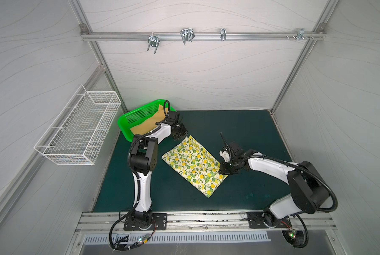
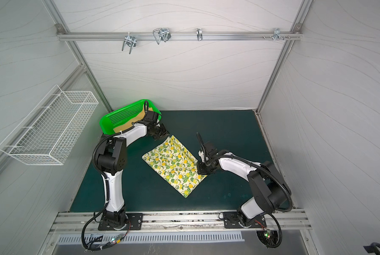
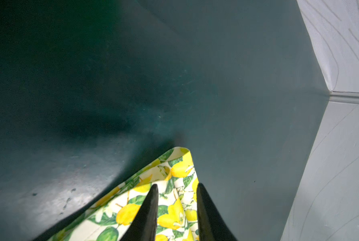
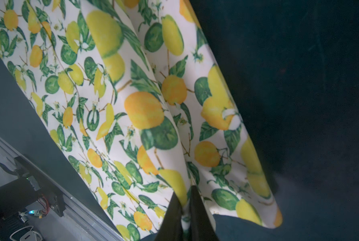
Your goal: Fold and stack the skirts
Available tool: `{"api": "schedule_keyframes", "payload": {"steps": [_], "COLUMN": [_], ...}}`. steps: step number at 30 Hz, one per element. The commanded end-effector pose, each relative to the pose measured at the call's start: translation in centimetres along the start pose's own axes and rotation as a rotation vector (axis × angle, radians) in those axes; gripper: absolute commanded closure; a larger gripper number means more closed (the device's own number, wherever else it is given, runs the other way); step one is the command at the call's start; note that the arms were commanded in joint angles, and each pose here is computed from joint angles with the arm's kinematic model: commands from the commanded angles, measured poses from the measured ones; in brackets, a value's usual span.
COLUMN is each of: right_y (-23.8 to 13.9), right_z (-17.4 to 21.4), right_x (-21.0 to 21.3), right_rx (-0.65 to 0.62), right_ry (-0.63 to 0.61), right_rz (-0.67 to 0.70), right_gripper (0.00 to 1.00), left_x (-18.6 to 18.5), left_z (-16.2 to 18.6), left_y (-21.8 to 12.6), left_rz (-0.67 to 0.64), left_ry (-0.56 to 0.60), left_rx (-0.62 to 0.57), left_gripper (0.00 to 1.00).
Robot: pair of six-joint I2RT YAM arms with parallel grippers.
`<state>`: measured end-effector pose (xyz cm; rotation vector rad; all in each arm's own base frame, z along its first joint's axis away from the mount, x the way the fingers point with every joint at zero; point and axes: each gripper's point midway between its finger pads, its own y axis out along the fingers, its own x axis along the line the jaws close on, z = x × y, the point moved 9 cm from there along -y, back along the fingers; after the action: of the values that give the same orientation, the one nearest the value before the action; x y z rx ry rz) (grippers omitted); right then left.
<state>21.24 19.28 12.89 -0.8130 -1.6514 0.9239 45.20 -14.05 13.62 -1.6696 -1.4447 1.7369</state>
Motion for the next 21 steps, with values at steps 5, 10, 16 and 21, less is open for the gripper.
{"api": "schedule_keyframes", "payload": {"steps": [5, 10, 16, 21], "right_y": [-1.1, -1.2, -1.2, -1.3], "right_z": [-0.6, -0.5, -0.4, -0.4], "right_x": [0.5, 0.4, 0.4, 0.4], "right_rx": [-0.029, -0.031, -0.033, -0.035], "right_ry": [-0.006, -0.009, -0.009, -0.011], "right_rz": [-0.007, -0.008, -0.009, -0.010], "right_gripper": [0.89, 0.89, 0.89, 0.89], "left_x": [-0.5, -0.4, -0.5, -0.3], "left_z": [0.4, 0.5, 0.5, 0.6], "left_y": [1.0, 1.1, 1.2, 1.8], "left_rz": [-0.049, -0.095, -0.129, -0.144], "left_ry": [0.035, 0.049, 0.066, 0.069], "left_rx": [0.031, 0.046, 0.052, 0.072], "left_gripper": [0.64, 0.65, 0.71, 0.76]}}
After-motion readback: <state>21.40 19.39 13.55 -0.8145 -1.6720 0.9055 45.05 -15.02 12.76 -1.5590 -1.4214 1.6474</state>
